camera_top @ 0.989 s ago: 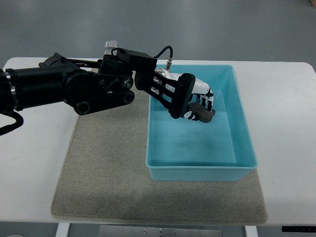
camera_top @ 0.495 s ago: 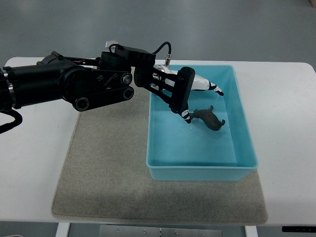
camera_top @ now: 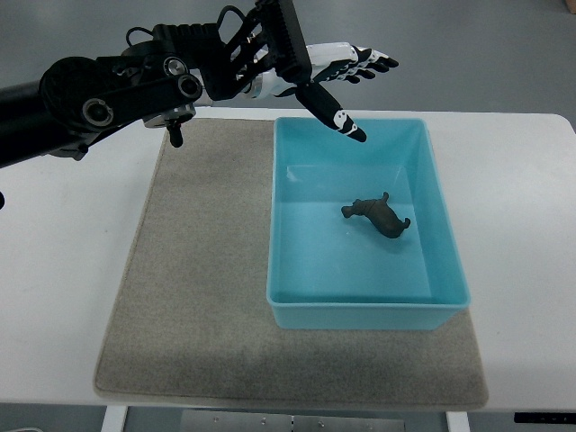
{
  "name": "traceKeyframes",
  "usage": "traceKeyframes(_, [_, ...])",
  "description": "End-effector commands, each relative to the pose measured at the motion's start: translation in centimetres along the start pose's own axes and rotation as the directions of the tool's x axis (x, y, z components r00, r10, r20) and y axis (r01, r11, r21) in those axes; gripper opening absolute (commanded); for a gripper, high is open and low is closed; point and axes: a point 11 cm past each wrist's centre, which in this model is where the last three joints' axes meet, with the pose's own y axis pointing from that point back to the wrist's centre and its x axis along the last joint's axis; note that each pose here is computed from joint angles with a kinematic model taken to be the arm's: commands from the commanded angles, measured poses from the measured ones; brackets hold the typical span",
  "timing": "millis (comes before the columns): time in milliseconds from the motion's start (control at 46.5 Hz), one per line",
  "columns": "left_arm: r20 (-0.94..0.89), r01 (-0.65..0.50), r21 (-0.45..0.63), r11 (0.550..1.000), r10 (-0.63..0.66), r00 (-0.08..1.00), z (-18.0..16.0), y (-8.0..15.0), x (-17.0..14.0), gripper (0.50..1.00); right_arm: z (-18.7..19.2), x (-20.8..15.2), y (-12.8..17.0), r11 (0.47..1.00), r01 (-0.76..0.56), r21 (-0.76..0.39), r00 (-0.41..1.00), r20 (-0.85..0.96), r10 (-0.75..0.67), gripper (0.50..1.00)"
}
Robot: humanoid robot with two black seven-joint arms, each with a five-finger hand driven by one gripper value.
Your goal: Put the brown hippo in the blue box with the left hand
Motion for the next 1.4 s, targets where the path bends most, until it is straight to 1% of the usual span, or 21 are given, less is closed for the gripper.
traceKeyframes(0, [-0.065,-0.041,0.005,0.999,0.041,0.997,-0.5,0.7,1.3,0.996,0.0,0.0,0.0,1.0,0.0,-0.001,1.0,0.0,0.0,0.936])
traceKeyframes(151, [-0.1,-0.098,0.024,0.995,0.1,0.99,-1.5,2.3,3.4,0.996,0.0,0.0,0.0,1.0,0.0,0.001,1.0,0.0,0.0,0.936])
traceKeyframes(301, [-0.132,-0.128,0.049,0.991,0.133,0.982,-2.8,3.9,4.7,0.996,0.0,0.0,0.0,1.0,0.0,-0.001,1.0,0.0,0.0,0.936])
traceKeyframes(409, [-0.206,-0.15,0.055,0.987,0.158,0.966,-3.6,5.1,5.6,0.996,0.0,0.0,0.0,1.0,0.0,0.001,1.0,0.0,0.0,0.936])
traceKeyframes(473, [-0.283,-0.168,0.064,0.984,0.179,0.942,-4.6,5.6,5.8,0.996,0.0,0.0,0.0,1.0,0.0,0.001,1.0,0.0,0.0,0.936])
traceKeyframes(645, [-0.436,-0.237,0.089,0.967,0.252,0.864,-6.7,6.6,6.8,0.999,0.0,0.0,0.0,1.0,0.0,0.001,1.0,0.0,0.0,0.936])
traceKeyframes(774, [-0.521,-0.265,0.113,0.957,0.285,0.805,-8.5,7.2,6.8,0.999,0.0,0.0,0.0,1.0,0.0,0.001,1.0,0.0,0.0,0.936])
traceKeyframes(925, [-0.647,-0.322,0.126,0.938,0.324,0.691,-10.2,8.7,7.7,0.999,0.0,0.0,0.0,1.0,0.0,0.001,1.0,0.0,0.0,0.936])
traceKeyframes(1118, [-0.774,-0.397,0.101,0.912,0.323,0.545,-13.1,10.8,8.5,0.999,0.0,0.0,0.0,1.0,0.0,0.001,1.0,0.0,0.0,0.936])
traceKeyframes(1376, [-0.873,-0.424,0.1,0.9,0.283,0.397,-16.0,12.6,7.2,0.999,0.0,0.0,0.0,1.0,0.0,0.001,1.0,0.0,0.0,0.936])
